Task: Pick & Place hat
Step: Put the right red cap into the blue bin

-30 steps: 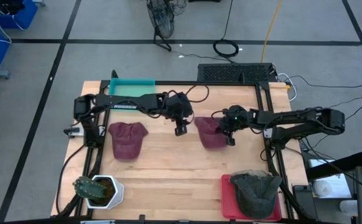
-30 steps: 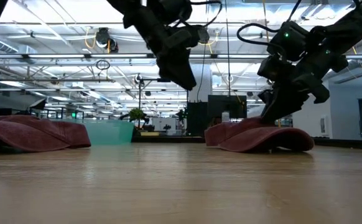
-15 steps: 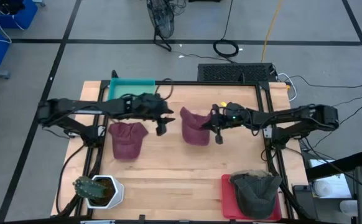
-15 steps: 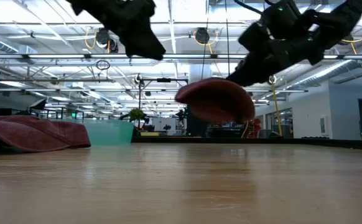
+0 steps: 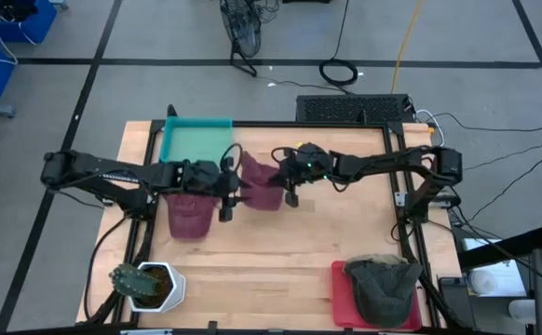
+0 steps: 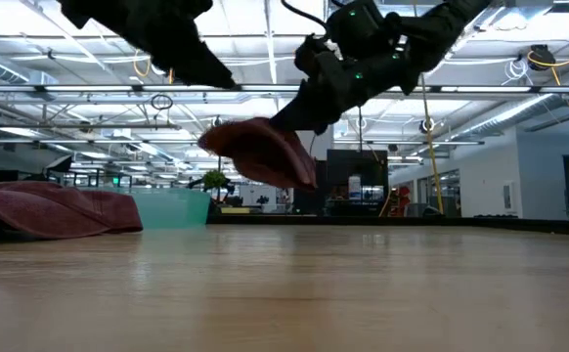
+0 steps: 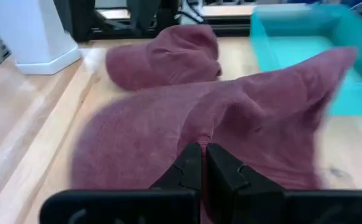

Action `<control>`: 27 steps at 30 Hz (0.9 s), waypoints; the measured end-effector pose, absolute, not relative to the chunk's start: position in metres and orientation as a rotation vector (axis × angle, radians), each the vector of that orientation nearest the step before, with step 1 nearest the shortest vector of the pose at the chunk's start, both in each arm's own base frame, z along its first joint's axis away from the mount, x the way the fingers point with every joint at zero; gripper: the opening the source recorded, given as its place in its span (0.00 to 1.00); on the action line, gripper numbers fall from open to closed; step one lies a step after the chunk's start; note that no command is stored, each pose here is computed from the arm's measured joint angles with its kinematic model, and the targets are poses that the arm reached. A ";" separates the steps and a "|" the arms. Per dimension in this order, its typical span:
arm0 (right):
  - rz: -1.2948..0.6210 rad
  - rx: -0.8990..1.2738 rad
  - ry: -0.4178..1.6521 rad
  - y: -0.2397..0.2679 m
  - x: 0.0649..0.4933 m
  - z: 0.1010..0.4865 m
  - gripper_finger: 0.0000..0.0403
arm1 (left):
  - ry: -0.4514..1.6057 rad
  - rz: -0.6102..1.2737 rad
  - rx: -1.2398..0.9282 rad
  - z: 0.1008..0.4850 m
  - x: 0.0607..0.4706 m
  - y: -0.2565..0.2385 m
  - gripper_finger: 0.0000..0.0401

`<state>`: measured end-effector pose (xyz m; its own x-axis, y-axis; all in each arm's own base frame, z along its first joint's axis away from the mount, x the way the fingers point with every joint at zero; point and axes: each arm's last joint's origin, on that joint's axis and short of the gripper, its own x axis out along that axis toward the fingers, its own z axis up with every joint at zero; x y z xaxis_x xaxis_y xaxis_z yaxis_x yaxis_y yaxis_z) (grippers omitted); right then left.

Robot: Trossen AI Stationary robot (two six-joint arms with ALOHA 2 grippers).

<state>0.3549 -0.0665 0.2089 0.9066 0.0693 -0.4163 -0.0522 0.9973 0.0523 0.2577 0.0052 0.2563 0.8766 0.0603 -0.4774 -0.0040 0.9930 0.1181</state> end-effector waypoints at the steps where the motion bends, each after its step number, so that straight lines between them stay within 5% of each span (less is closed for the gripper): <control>1: 0.070 0.043 0.437 -0.068 0.358 0.210 0.00 | 0.507 0.031 0.122 0.253 0.257 0.002 0.40; 15: -0.096 0.232 0.370 -0.130 0.349 0.219 0.00 | 0.451 0.167 0.532 0.232 0.264 -0.047 0.40; 27: -0.029 0.257 0.367 -0.129 0.349 0.219 0.01 | 0.686 0.422 0.932 0.189 0.284 -0.044 0.40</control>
